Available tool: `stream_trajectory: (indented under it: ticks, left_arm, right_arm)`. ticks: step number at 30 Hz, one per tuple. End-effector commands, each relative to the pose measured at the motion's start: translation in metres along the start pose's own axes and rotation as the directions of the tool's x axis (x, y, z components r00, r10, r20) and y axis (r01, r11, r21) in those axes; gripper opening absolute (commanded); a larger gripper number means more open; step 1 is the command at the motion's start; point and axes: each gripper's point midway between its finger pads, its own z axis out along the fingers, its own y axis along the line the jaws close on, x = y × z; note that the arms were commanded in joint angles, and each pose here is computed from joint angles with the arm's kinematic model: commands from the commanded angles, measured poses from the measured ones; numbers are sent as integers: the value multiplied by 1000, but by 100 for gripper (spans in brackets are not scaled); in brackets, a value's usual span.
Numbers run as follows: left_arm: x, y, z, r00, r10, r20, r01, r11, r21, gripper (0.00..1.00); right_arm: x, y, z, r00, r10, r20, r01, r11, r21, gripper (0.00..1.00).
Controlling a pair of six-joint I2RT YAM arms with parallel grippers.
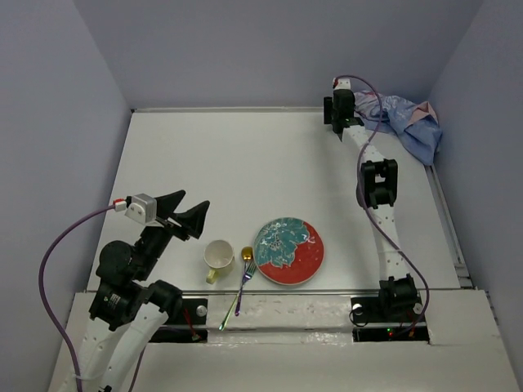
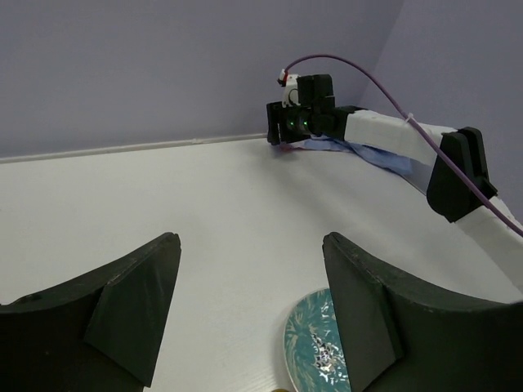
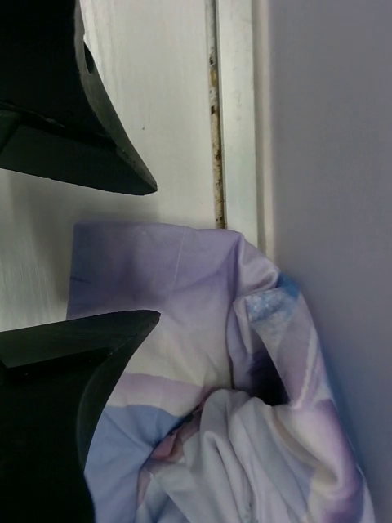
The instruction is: Set the dinner table for one person
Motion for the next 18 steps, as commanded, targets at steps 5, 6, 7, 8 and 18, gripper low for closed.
stream_trajectory:
  ticks: [5, 6, 7, 8, 18]
  left_arm:
    - [-10, -1, 2, 999, 18, 45, -18, 1000, 6, 77]
    - [-11, -1, 1, 999, 17, 48, -17, 1000, 7, 77]
    - [-11, -1, 1, 999, 18, 50, -18, 1000, 9, 76]
    - [-12, -2, 0, 998, 18, 53, -19, 1000, 10, 75]
    - [-19, 0, -3, 996, 22, 86, -22, 1000, -2, 67]
  right_arm:
    - [-10, -1, 7, 998, -22, 62, 22, 1000, -3, 50]
    - [-9, -1, 7, 998, -24, 60, 24, 1000, -2, 46]
    - [-7, -1, 8, 998, -30, 56, 30, 1000, -2, 45]
    - [-7, -2, 8, 998, -31, 56, 31, 1000, -2, 44]
    - [-5, -6, 1, 996, -75, 37, 75, 997, 5, 1]
